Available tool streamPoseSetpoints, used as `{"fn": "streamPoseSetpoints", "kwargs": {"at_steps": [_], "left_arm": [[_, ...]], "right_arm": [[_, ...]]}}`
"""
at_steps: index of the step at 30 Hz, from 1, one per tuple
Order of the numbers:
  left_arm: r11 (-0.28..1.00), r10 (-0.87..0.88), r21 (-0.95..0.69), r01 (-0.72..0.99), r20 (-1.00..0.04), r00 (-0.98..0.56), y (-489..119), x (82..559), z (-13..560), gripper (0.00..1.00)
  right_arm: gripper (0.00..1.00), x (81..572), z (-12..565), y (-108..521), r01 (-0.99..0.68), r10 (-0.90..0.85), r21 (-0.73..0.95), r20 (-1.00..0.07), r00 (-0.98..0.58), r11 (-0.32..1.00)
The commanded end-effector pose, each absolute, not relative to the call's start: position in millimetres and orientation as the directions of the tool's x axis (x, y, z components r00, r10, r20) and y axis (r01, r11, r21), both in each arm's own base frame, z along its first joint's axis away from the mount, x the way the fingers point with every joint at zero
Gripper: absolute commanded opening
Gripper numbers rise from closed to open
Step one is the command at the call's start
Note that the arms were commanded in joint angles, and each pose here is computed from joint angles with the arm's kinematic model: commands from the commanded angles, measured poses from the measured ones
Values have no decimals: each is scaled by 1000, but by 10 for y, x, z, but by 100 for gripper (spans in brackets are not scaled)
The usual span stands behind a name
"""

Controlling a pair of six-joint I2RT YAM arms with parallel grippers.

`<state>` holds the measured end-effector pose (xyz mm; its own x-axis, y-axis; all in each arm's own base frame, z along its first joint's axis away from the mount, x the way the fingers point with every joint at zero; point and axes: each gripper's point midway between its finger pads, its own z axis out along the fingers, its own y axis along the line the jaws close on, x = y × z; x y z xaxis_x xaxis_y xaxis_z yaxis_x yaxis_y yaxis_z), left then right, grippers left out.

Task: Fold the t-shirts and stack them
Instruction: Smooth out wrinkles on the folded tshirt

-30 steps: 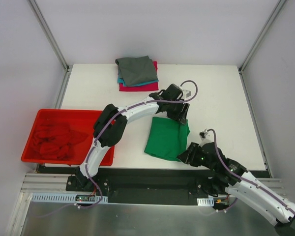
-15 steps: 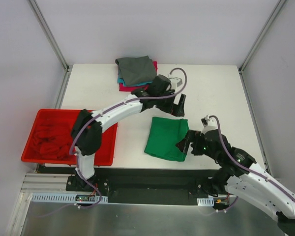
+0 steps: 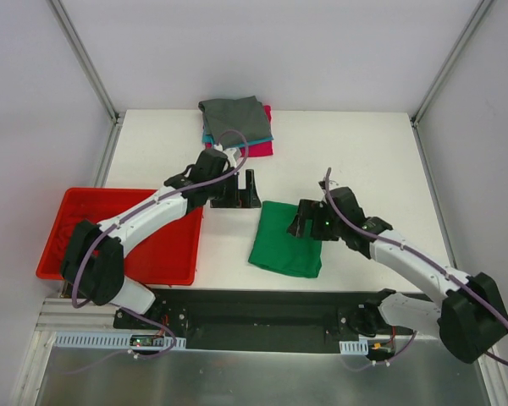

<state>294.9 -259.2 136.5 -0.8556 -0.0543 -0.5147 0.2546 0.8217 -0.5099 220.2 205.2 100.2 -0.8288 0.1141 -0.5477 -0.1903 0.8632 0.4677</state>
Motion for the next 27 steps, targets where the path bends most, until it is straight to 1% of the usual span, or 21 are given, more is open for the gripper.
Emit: {"fn": "streamPoseSetpoints", "kwargs": {"at_steps": [1, 4, 8, 11, 13, 16, 18, 20, 22, 24, 27], "left_arm": [[781, -83, -544, 308, -579, -811, -2619, 2891, 1677, 99], [734, -51, -586, 344, -553, -832, -2734, 2816, 1651, 99], [684, -12, -637, 357, -498, -867, -2898, 2770, 1526, 99], [626, 48, -676, 389, -465, -884, -3092, 2665, 1477, 99], [600, 89, -679, 422, -468, -879, -3205, 2595, 1477, 99], [568, 144, -679, 466, -475, -868, -3333, 2444, 1457, 99], [558, 169, -679, 477, -470, -866, -3380, 2351, 1391, 99], [557, 176, -693, 458, -441, -880, -3408, 2272, 1289, 99], [546, 184, -721, 427, -394, -901, -3453, 2185, 1180, 99], [527, 190, -750, 400, -355, -915, -3489, 2119, 1072, 99], [552, 182, -752, 360, -312, -932, -3464, 2092, 892, 99]], "right_arm": [[96, 2326, 907, 2032, -221, 99, 502, -534, -839, 836], [96, 2368, 684, 1760, -121, 158, 484, -496, -854, 867], [96, 2340, 601, 1642, -111, 162, 481, -490, -856, 870], [96, 2339, 782, 1691, -164, 152, 504, -527, -836, 848], [96, 2302, 945, 1731, -197, 151, 527, -546, -824, 826], [96, 2147, 1192, 1851, -271, 151, 599, -559, -816, 753], [96, 2018, 1308, 1959, -318, 158, 661, -556, -816, 680], [96, 1820, 1395, 2109, -365, 150, 737, -530, -835, 568], [96, 1684, 1410, 2206, -356, 163, 793, -487, -858, 494], [96, 1577, 1308, 2235, -336, 150, 810, -453, -879, 480], [96, 1454, 1050, 2196, -262, 131, 819, -375, -918, 511]]}}
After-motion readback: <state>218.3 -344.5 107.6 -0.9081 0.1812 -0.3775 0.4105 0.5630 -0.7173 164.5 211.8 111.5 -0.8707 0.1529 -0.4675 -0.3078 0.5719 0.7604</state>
